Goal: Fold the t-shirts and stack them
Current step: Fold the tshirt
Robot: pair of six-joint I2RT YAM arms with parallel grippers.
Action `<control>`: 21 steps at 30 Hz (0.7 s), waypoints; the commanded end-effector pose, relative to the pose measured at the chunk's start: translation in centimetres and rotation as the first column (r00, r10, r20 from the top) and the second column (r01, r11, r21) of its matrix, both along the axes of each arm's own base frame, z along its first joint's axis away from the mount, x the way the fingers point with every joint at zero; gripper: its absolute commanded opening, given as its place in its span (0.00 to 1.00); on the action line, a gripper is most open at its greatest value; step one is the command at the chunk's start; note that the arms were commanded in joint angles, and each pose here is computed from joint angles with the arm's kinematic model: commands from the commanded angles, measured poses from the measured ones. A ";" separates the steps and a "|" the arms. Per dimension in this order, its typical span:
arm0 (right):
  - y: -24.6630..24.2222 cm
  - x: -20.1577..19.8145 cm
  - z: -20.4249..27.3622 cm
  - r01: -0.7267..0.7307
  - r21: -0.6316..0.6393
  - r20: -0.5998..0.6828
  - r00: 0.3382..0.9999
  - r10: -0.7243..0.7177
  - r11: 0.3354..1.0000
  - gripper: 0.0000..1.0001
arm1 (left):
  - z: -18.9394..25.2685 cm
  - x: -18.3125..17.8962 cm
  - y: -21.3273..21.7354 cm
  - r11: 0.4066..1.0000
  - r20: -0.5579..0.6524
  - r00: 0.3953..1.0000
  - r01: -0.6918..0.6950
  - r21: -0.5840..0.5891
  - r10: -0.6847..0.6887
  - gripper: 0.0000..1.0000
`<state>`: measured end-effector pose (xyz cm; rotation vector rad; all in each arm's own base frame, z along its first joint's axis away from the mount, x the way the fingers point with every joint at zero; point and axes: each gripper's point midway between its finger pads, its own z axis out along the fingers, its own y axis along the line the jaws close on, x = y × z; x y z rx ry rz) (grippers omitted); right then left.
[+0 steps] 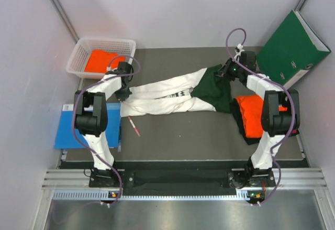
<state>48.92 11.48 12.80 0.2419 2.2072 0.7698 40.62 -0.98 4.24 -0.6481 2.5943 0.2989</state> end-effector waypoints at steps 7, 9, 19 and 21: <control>-0.3 7.0 1.7 0.012 0.049 0.135 0.991 -0.019 0.999 0.01 | 1.7 2.5 0.0 1.000 0.069 0.998 0.010 -0.001 -0.010 0.66; -0.5 7.6 0.6 0.014 0.029 0.120 0.993 -0.017 0.999 0.19 | 2.1 2.6 -0.4 0.999 0.073 0.997 0.017 -0.030 -0.015 0.98; -2.9 1.4 3.5 0.135 -0.035 0.219 0.968 -0.124 0.990 1.00 | 10.9 0.6 -2.5 0.983 0.348 0.934 0.131 -0.130 -0.079 0.99; -2.8 0.5 3.1 0.133 -0.029 0.193 0.973 -0.125 0.991 1.00 | 11.8 0.2 -2.5 0.982 0.364 0.927 0.141 -0.129 -0.085 0.99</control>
